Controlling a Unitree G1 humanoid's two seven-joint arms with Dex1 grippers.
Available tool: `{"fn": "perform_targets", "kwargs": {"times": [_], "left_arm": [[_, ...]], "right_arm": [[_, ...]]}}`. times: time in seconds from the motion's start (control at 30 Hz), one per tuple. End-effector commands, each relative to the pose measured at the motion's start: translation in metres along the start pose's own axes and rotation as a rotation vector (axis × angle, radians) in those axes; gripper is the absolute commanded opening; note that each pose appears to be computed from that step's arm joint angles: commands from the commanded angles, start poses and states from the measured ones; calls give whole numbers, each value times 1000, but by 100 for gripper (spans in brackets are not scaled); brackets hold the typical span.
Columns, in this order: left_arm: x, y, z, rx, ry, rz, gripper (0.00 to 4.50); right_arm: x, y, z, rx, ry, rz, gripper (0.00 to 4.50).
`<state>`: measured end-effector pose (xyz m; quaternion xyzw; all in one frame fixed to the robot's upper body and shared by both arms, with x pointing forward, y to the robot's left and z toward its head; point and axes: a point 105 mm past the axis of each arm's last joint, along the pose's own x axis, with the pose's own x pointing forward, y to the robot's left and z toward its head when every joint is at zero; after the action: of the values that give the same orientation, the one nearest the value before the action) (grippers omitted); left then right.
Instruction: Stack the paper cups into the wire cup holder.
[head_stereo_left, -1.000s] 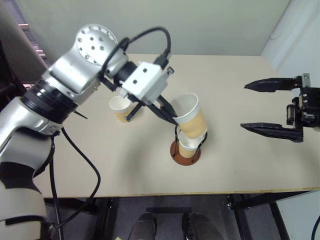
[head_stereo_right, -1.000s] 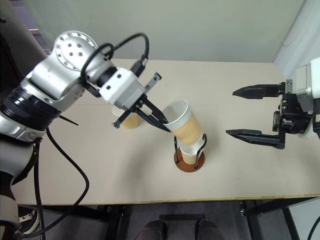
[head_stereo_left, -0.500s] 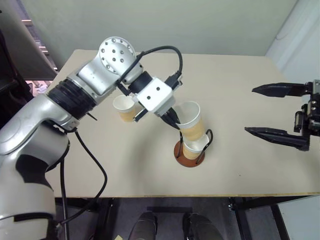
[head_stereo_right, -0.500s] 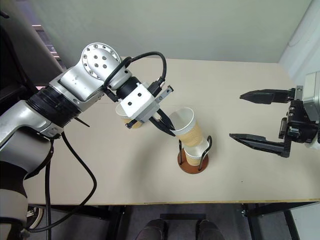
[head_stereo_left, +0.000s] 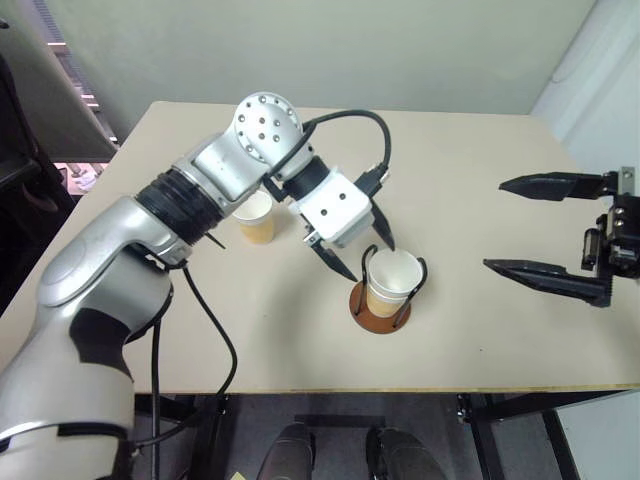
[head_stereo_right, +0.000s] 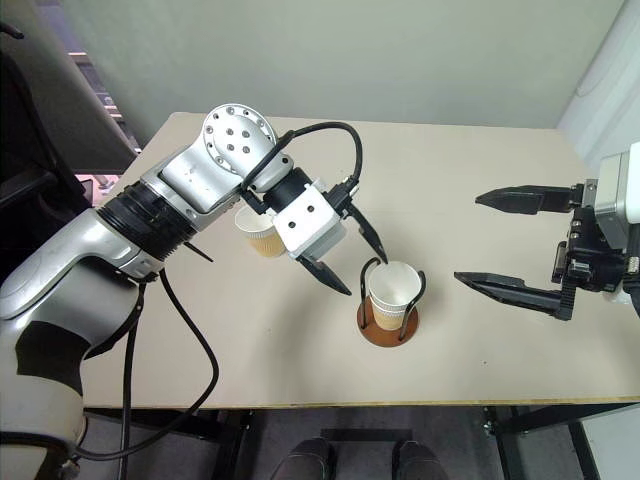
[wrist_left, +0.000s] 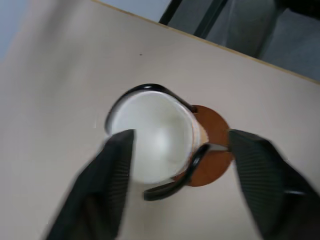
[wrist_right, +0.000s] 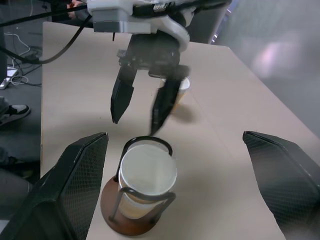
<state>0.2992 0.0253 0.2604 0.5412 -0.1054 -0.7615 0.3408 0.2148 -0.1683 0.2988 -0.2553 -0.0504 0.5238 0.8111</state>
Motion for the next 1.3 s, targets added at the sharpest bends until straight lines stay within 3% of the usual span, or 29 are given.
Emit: {"fn": "perform_targets", "kwargs": {"times": [0.03, 0.17, 0.33, 0.47, 0.57, 0.73, 1.13, 1.23, 1.3], "left_arm": [[-20, 6, 0, -36, 6, 71, 346], [-59, -11, -28, -221, 102, 217, 346], [-100, -79, -76, -519, 307, 327, 346], [-116, -97, -99, -662, 382, 429, 346], [-117, -108, -121, -758, 414, 487, 346], [-104, -112, -136, -824, 398, 485, 346], [-97, -132, -159, -874, 542, 445, 346], [-95, -132, -161, -874, 549, 445, 285], [-94, -131, -161, -874, 547, 446, 214]], "right_arm": [[-4, -4, 10, -56, -7, -13, 450], [1, -5, 10, -56, -30, 28, 450], [15, -6, 7, -53, -61, 116, 450], [24, -14, 0, -64, -29, 119, 450], [32, -25, -16, -75, 48, 77, 450], [36, -36, -29, -102, 113, 20, 450], [34, -34, -29, -102, 130, -14, 450], [34, -33, -28, -102, 124, -13, 450], [33, -34, -27, -102, 123, -13, 450]]}}
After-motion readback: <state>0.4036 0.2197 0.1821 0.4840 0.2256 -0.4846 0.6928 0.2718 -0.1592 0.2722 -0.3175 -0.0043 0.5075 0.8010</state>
